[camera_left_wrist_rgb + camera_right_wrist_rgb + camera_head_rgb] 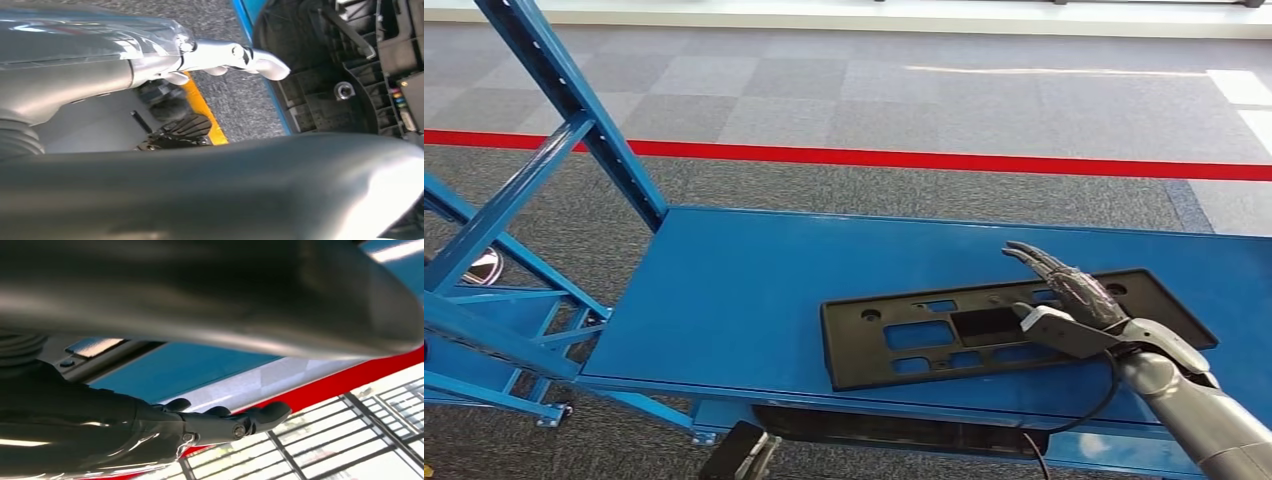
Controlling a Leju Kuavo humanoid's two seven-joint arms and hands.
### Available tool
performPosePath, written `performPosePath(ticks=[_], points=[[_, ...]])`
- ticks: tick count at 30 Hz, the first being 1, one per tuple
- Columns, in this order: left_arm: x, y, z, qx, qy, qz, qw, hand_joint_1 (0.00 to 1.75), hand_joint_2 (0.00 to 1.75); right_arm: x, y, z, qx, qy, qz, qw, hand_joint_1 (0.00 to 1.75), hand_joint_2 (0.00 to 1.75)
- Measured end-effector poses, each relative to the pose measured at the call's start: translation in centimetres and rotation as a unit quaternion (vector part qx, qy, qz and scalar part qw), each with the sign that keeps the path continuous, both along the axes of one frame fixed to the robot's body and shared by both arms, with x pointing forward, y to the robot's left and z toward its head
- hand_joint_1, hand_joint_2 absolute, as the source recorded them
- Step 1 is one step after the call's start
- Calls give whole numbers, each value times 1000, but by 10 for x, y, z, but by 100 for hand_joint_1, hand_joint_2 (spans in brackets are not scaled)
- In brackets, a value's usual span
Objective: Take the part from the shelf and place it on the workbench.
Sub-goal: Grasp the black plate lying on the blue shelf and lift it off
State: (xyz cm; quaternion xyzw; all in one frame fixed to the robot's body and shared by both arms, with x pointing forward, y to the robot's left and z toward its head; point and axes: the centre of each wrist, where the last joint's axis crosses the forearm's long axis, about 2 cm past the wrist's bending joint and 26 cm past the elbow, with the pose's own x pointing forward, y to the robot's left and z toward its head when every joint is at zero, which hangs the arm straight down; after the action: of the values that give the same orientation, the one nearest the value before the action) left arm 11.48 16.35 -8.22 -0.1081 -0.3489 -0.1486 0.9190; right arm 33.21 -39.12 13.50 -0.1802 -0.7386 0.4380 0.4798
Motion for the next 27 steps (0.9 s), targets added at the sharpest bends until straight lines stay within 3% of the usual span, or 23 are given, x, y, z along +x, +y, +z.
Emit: performPosePath(ticks=[5, 10, 18, 23, 27], points=[[-1, 0, 0, -2, 1, -1, 1000, 0, 0, -5, -2, 2, 72, 22, 6, 997, 0, 0], [-2, -2, 0, -7, 4, 2, 1000, 0, 0, -19, -29, 21, 60, 12, 12, 998, 0, 0], [-5, -1, -1, -11, 11, 23, 1000, 0, 0, -68, -93, 110, -28, -63, 19, 997, 0, 0], [-7, 0, -2, -14, 11, 36, 999, 0, 0, -91, -102, 160, -81, -109, 30, 990, 0, 0], [-7, 1, -2, -15, 11, 44, 999, 0, 0, -112, -101, 176, -114, -123, 38, 985, 0, 0]])
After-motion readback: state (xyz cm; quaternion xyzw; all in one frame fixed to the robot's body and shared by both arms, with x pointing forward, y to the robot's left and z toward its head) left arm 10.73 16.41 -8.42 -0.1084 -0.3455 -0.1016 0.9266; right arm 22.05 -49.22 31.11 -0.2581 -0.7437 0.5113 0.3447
